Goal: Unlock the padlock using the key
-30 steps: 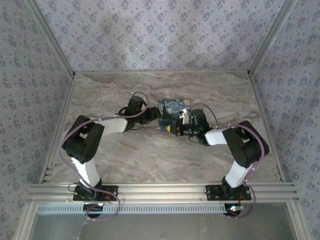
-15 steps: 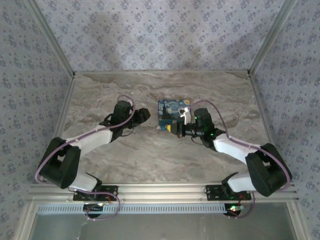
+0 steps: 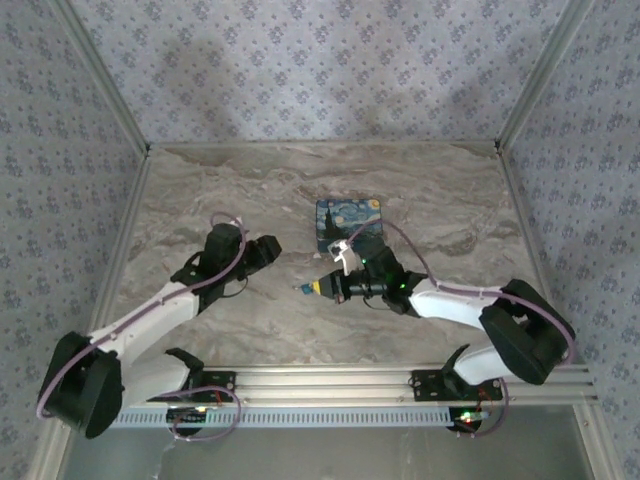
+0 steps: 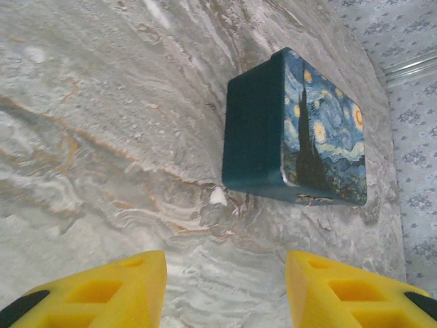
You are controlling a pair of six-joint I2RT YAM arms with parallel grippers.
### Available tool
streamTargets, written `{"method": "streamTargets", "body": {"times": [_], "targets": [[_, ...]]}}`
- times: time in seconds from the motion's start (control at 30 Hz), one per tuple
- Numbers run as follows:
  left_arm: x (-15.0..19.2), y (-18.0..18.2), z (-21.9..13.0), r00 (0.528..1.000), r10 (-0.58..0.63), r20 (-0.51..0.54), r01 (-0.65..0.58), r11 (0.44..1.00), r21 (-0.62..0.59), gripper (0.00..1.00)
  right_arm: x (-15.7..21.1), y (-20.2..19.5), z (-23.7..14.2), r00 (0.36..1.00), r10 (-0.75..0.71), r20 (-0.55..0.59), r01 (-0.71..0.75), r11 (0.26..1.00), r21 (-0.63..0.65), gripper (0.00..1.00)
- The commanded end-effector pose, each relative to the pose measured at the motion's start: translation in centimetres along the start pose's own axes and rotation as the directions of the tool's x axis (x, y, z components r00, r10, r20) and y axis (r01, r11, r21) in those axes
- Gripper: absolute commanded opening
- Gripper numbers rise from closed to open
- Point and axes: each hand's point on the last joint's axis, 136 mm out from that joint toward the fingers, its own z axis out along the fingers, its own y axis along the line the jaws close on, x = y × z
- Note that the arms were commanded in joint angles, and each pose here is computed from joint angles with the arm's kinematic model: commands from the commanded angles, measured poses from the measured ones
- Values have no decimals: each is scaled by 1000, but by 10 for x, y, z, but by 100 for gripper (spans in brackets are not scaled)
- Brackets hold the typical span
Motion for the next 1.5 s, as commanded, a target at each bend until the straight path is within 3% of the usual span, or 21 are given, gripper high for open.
{"method": "streamTargets", "body": {"times": [0.0, 0.4, 0.63, 1.0, 1.07, 1.1, 1.13, 1.37, 1.47], "targets": [[8, 13, -12, 1000, -20, 4, 20, 999, -42, 49, 3, 3, 11, 1000, 9, 26, -9, 1000, -7, 0], [12, 18, -18, 999, -33, 14, 33, 999, -41, 50, 39, -41, 35, 994, 100, -35, -97, 992, 82, 0], [11, 18, -18, 999, -30, 15, 30, 998, -50, 50, 36, -59, 12, 993, 121, 10, -121, 979, 163, 33], [5, 18, -17, 1000, 21, 10, -19, 995, -98, 56, -4, -82, -90, 984, 80, 158, -135, 915, 381, 60], [1, 19, -19, 999, 40, 17, -38, 992, -121, 71, -15, -86, -113, 977, 62, 203, -147, 888, 436, 66], [-2, 18, -20, 998, 57, 17, -54, 989, -135, 86, -19, -88, -124, 973, 53, 223, -153, 874, 462, 97], [-5, 18, -20, 997, 75, 16, -72, 986, -151, 99, -23, -92, -135, 970, 48, 240, -164, 854, 493, 100], [-47, 29, -32, 977, 214, 15, -196, 921, -338, 100, -60, -124, -210, 933, -46, 357, -253, 620, 742, 100], [-73, 42, -41, 947, 322, 2, -283, 835, -471, 100, -77, -151, -247, 909, -92, 407, -325, 455, 829, 100]]}}
